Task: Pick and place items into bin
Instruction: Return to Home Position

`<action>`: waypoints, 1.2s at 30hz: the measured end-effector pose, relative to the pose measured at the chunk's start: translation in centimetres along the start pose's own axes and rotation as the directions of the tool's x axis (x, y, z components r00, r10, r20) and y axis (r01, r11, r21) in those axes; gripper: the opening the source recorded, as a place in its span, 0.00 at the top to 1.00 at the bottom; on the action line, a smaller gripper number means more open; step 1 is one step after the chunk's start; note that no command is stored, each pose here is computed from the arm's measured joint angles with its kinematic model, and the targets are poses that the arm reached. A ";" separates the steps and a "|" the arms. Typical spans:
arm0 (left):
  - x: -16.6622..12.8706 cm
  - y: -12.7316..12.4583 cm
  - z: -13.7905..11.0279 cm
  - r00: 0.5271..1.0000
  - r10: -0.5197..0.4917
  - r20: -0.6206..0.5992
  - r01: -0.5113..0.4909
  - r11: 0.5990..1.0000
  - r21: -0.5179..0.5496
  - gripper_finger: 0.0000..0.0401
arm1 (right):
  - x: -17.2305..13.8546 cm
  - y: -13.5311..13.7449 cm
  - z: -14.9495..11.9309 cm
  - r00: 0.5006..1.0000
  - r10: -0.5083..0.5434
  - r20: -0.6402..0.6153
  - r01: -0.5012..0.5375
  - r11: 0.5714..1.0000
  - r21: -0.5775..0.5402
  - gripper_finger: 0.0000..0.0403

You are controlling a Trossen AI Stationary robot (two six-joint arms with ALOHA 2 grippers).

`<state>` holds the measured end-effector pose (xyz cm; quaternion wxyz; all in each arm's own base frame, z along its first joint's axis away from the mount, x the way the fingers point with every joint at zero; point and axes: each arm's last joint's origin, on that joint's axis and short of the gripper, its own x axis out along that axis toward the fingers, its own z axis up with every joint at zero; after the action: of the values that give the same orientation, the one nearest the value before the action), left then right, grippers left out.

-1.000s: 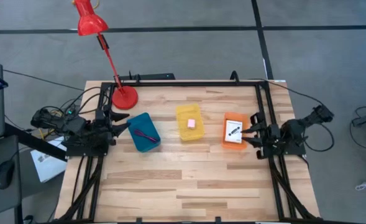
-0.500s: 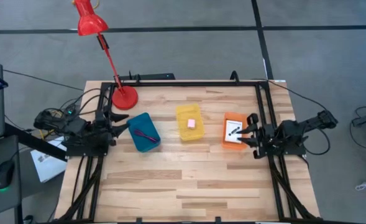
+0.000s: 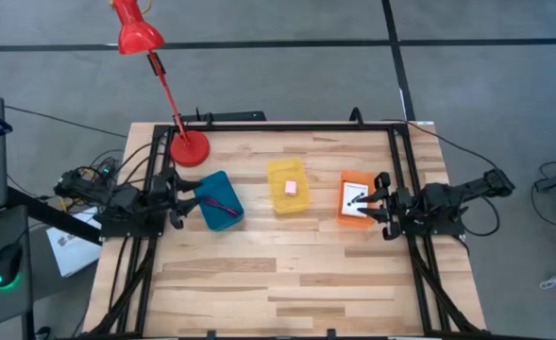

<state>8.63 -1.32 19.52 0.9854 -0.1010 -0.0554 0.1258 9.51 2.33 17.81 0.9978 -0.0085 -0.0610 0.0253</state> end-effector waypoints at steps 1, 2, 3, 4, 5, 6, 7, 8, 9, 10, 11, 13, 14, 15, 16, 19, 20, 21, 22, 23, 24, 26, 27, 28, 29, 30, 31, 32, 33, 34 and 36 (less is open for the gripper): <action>0.1 0.0 -0.2 1.000 -0.009 0.008 0.009 1.000 0.001 0.48 | 0.0 0.0 0.0 1.000 -0.002 0.000 0.002 1.000 0.000 0.74; 0.1 0.0 -0.5 1.000 -0.015 0.016 0.015 1.000 0.005 0.48 | 0.0 0.0 0.0 1.000 -0.003 -0.002 0.003 1.000 -0.001 0.74; 0.2 0.0 -0.8 1.000 -0.017 0.021 0.017 1.000 0.007 0.48 | 0.0 -0.1 -0.1 1.000 -0.005 -0.005 0.005 1.000 -0.002 0.74; 0.2 0.0 -1.1 1.000 -0.017 0.021 0.017 1.000 0.009 0.48 | 0.0 -0.1 -0.1 1.000 -0.005 -0.009 0.005 1.000 -0.003 0.74; 0.3 0.0 -1.4 1.000 -0.017 0.021 0.017 1.000 0.009 0.48 | 0.0 0.0 -0.1 1.000 -0.005 -0.014 0.005 1.000 -0.004 0.74; 0.3 0.0 -1.6 1.000 -0.017 0.017 0.016 1.000 0.013 0.48 | 0.0 0.0 -0.2 1.000 -0.004 -0.018 0.004 1.000 -0.005 0.74; 0.3 0.0 -1.9 1.000 -0.015 0.009 0.015 1.000 0.020 0.48 | 0.0 0.0 -0.2 1.000 -0.005 -0.019 0.005 1.000 -0.005 0.74; 0.3 0.1 -2.0 1.000 -0.014 -0.001 0.014 1.000 0.027 0.48 | 0.0 0.0 -0.2 1.000 -0.005 -0.019 0.005 1.000 -0.005 0.74; 0.3 0.0 -2.0 1.000 -0.017 -0.003 0.017 0.999 0.030 0.48 | 0.0 0.0 -0.2 1.000 -0.005 -0.018 0.005 1.000 -0.005 0.74; 0.4 0.0 -2.1 1.000 -0.019 -0.009 0.019 0.999 0.036 0.48 | 0.0 0.0 -0.2 1.000 -0.005 -0.018 0.005 1.000 -0.005 0.74; 0.4 0.0 -2.1 1.000 -0.017 -0.020 0.018 0.999 0.049 0.48 | 0.0 0.0 -0.2 1.000 -0.005 -0.018 0.004 1.000 -0.005 0.74; 0.4 0.0 -2.2 0.999 -0.013 -0.031 0.016 0.997 0.076 0.48 | 0.0 0.0 -0.2 1.000 -0.005 -0.018 0.005 1.000 -0.005 0.74; 0.4 0.0 -2.1 1.000 -0.009 -0.030 0.012 0.996 0.090 0.48 | 0.0 0.0 -0.2 1.000 -0.005 -0.018 0.005 1.000 -0.005 0.74; 0.4 0.0 -2.1 1.000 -0.007 -0.031 0.010 0.994 0.107 0.48 | 0.0 0.0 -0.2 1.000 -0.005 -0.019 0.004 1.000 -0.005 0.74; 0.4 0.0 -2.2 0.999 -0.007 -0.032 0.011 0.993 0.119 0.48 | 0.0 0.0 -0.2 1.000 -0.005 -0.019 0.005 1.000 -0.005 0.74; 0.4 0.0 -2.2 0.999 -0.007 -0.033 0.012 0.991 0.137 0.48 | 0.0 0.0 -0.2 1.000 -0.004 -0.020 0.004 1.000 -0.005 0.74; 0.4 0.0 -2.2 0.999 -0.007 -0.034 0.012 0.991 0.136 0.48 | 0.0 0.0 -0.2 1.000 -0.005 -0.019 0.004 1.000 -0.005 0.74; 0.4 0.0 -2.2 0.999 -0.007 -0.034 0.012 0.991 0.133 0.48 | 0.0 0.0 -0.2 1.000 -0.004 -0.019 0.004 1.000 -0.005 0.74; 0.4 0.0 -2.2 0.999 -0.008 -0.034 0.012 0.991 0.132 0.48 | 0.0 0.0 -0.2 1.000 -0.004 -0.020 0.004 1.000 -0.005 0.74; 0.4 0.0 -2.2 0.999 -0.007 -0.034 0.012 0.991 0.132 0.48 | 0.0 0.0 -0.2 1.000 -0.004 -0.020 0.004 1.000 -0.005 0.74; 0.4 0.0 -2.2 0.999 -0.008 -0.035 0.012 0.991 0.133 0.48 | 0.0 0.0 -0.2 1.000 -0.004 -0.020 0.004 1.000 -0.005 0.74; 0.4 0.0 -2.2 0.999 -0.007 -0.035 0.012 0.990 0.142 0.48 | 0.0 0.0 -0.2 1.000 -0.004 -0.020 0.004 1.000 -0.005 0.74; 0.4 0.0 -2.2 0.999 -0.007 -0.035 0.012 0.990 0.143 0.48 | 0.0 0.0 -0.2 1.000 -0.004 -0.020 0.004 1.000 -0.005 0.74; 0.4 0.0 -2.2 0.999 -0.007 -0.035 0.012 0.990 0.142 0.48 | 0.0 0.0 -0.2 1.000 -0.004 -0.020 0.004 1.000 -0.005 0.74; 0.4 0.0 -2.2 0.999 -0.007 -0.036 0.012 0.991 0.137 0.48 | 0.0 0.0 -0.2 1.000 -0.004 -0.020 0.004 1.000 -0.005 0.74; 0.4 0.0 -2.2 0.999 -0.007 -0.036 0.012 0.991 0.132 0.48 | 0.0 0.0 -0.2 1.000 -0.004 -0.020 0.004 1.000 -0.005 0.74; 0.4 0.0 -2.2 0.999 -0.007 -0.036 0.012 0.991 0.130 0.48 | 0.0 0.0 -0.2 1.000 -0.004 -0.020 0.004 1.000 -0.005 0.74; 0.4 0.0 -2.2 0.999 -0.007 -0.036 0.012 0.991 0.131 0.48 | 0.0 0.0 -0.2 1.000 -0.004 -0.020 0.004 1.000 -0.005 0.74; 0.4 0.0 -2.2 0.999 -0.007 -0.036 0.012 0.991 0.132 0.48 | 0.0 0.0 -0.2 1.000 -0.004 -0.020 0.004 1.000 -0.005 0.74; 0.4 0.0 -2.2 0.999 -0.007 -0.037 0.012 0.990 0.139 0.48 | 0.0 0.0 -0.2 1.000 -0.004 -0.020 0.004 1.000 -0.005 0.74; 0.4 0.0 -2.2 0.999 -0.007 -0.037 0.012 0.990 0.143 0.48 | 0.0 0.0 -0.2 1.000 -0.004 -0.020 0.004 1.000 -0.005 0.74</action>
<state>9.28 -1.58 17.40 0.9915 -0.0320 -0.0287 0.1228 9.55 2.28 17.60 0.9984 -0.0111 -0.0510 0.0229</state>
